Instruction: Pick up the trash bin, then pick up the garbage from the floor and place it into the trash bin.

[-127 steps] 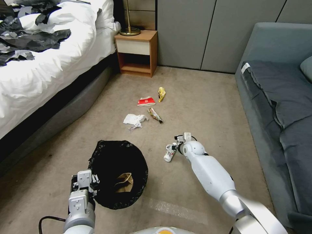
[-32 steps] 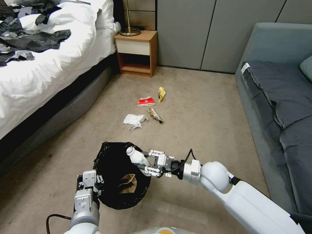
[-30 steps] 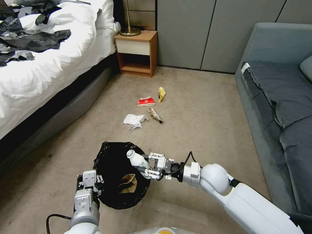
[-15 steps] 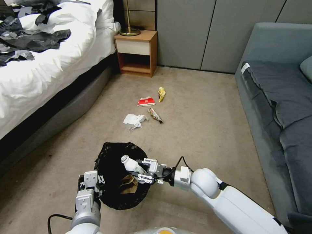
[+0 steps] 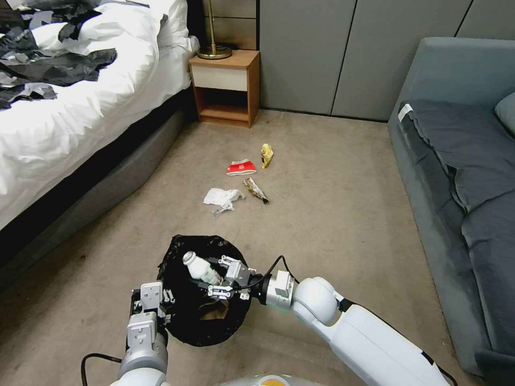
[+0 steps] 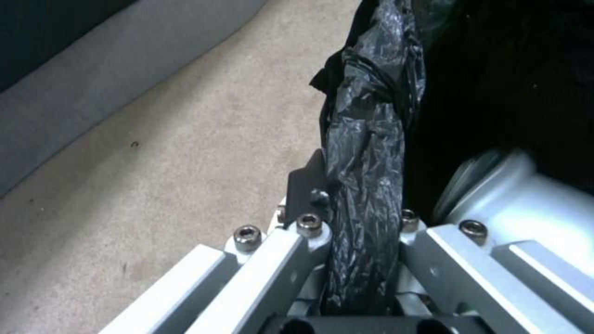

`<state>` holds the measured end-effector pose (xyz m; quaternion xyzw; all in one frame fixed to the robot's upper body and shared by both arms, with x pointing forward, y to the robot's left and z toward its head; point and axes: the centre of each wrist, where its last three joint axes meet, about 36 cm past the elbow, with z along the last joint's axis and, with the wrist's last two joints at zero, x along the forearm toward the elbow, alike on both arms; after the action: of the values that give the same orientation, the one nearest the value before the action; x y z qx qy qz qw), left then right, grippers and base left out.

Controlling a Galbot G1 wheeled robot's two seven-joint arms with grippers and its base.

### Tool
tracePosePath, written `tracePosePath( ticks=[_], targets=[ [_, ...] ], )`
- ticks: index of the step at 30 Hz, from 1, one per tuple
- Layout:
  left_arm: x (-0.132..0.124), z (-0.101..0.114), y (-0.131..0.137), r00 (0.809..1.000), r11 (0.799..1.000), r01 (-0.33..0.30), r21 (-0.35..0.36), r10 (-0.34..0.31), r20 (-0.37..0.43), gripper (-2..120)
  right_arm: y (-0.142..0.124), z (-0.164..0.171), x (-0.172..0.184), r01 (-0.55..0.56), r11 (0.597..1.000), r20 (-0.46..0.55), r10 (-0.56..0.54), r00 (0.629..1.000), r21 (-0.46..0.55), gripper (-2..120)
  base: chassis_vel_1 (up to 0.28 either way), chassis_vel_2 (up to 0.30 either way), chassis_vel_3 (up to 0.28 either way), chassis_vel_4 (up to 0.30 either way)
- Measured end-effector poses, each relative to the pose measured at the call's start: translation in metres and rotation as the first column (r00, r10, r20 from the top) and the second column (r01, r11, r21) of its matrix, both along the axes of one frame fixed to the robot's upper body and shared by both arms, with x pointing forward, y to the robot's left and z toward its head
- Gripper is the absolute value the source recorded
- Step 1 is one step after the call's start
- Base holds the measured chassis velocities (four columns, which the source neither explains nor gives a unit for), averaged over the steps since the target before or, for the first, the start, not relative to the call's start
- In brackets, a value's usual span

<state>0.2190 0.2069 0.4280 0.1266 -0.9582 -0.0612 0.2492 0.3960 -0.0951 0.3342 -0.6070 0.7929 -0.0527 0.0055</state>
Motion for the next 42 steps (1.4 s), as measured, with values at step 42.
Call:
tracePosePath(
  ticks=[42],
  targets=[
    [0.006, 0.008, 0.010, 0.999, 1.000, -0.002, 0.004, 0.002, 0.034, 2, -0.075, 0.095, -0.098, 0.677, 0.637, -0.008, -0.726, 0.688, 0.368, 100, 0.000, 0.000, 0.000, 0.000]
  ],
)
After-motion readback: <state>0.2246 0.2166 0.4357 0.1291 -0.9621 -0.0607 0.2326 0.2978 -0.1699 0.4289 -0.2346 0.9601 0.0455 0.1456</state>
